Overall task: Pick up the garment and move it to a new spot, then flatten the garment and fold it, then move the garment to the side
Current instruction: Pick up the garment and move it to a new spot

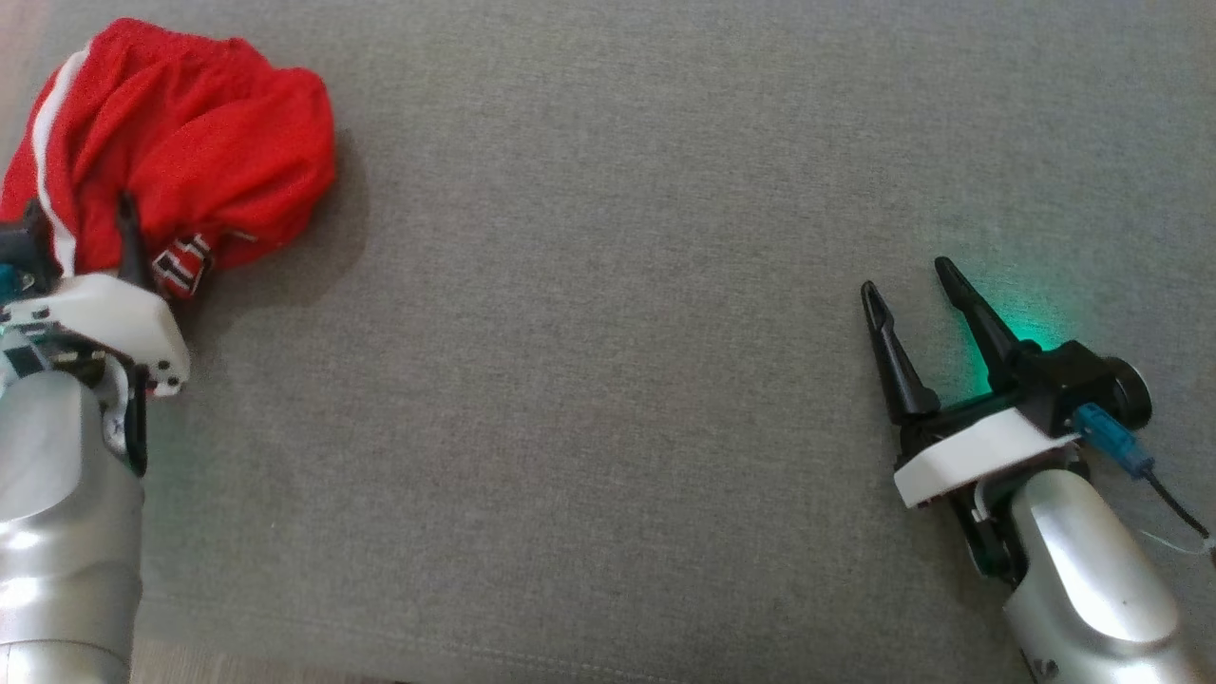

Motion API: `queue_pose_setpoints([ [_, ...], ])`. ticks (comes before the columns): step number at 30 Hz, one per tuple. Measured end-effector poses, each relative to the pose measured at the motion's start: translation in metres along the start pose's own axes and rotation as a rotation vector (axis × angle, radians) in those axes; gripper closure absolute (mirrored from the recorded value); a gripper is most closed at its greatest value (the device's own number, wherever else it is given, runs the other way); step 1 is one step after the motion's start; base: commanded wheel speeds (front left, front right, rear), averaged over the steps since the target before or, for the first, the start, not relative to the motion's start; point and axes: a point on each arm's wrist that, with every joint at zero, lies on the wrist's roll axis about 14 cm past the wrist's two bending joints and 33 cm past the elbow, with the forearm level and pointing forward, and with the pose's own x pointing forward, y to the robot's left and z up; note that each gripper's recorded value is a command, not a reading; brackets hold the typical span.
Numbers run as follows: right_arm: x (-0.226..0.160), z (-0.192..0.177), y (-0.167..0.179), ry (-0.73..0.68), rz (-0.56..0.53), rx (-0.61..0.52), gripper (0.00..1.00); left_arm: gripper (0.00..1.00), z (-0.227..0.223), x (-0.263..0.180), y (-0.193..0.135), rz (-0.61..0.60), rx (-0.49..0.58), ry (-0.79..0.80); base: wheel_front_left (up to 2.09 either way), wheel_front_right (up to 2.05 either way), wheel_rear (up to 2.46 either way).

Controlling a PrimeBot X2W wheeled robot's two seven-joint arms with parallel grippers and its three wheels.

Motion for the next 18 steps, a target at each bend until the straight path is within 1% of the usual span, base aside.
queue_pose_setpoints([
  [2, -0.001, 0.000, -0.003, -0.004, -0.009, 0.007, 0.00, 0.00, -0.008, 0.002, -0.003, -0.004, -0.019, 0.031, 0.00, 0.00, 0.00],
  [3, -0.001, 0.001, -0.004, -0.006, -0.012, 0.008, 0.00, 0.30, -0.010, 0.003, -0.005, -0.007, -0.020, 0.038, 0.00, 0.00, 0.00],
  [4, -0.001, 0.001, -0.005, -0.007, -0.014, 0.008, 0.00, 1.00, -0.011, 0.004, -0.007, -0.015, -0.020, 0.041, 0.00, 0.00, 0.00],
  [6, -0.001, 0.003, -0.007, -0.010, -0.020, 0.009, 0.00, 1.00, -0.010, 0.004, -0.009, -0.021, -0.021, 0.033, 0.00, 0.00, 0.00],
  [10, -0.004, 0.007, -0.009, -0.015, -0.031, 0.006, 0.00, 1.00, 0.016, 0.003, -0.012, -0.035, -0.007, -0.079, 0.00, 0.00, 0.00],
  [13, -0.008, 0.012, -0.008, -0.023, -0.043, 0.017, 0.00, 1.00, 0.059, 0.001, -0.020, -0.065, 0.024, -0.224, 0.00, 0.00, 0.00],
  [18, -0.020, 0.019, -0.002, -0.040, -0.064, 0.037, 0.00, 1.00, 0.139, -0.013, -0.046, -0.157, 0.058, -0.464, 0.00, 0.00, 0.00],
])
